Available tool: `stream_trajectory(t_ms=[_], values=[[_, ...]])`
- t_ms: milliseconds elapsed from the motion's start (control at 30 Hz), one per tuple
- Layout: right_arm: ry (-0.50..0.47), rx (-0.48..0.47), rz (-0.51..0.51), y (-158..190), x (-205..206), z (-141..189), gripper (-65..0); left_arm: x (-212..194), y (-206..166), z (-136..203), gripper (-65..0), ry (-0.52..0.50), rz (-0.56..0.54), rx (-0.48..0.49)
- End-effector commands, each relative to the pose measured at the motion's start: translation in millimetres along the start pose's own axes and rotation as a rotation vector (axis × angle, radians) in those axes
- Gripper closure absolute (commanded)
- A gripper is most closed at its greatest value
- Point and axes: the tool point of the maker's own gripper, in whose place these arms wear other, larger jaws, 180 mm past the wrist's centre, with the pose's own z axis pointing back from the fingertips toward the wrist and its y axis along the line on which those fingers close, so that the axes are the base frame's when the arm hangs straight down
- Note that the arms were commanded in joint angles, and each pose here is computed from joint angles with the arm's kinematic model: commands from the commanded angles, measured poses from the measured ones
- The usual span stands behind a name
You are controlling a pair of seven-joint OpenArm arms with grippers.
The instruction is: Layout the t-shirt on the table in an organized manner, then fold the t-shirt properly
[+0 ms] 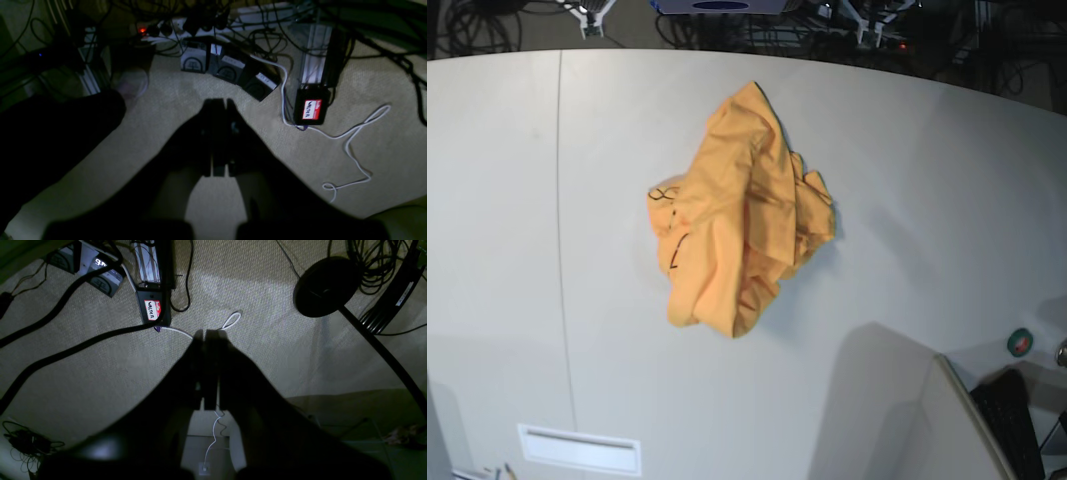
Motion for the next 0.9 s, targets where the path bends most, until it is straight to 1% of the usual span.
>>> stream_trajectory(t_ms=[0,67,300,433,867], values=[[0.002,-0.015,-0.004,-4,-3,0,0.0,-5,4,1,0.0,0.005,0.001,0.011],[-0.003,-0.016,-0.004,-4,-1,0,0.0,-5,4,1,0.0,0.005,0.001,0.011],[-0.101,-0.016,-0.004,-3,31,2,0.0,-5,2,1,0.0,0.005,-0.010,0.006],[-0.097,-0.007,-0.005,3,29,2,0.0,-5,4,1,0.0,0.005,0.001,0.011],[-0.086,-0.009,-0.003,1,26,2,0.0,-6,3,1,0.0,0.007,-0.011,0.007]])
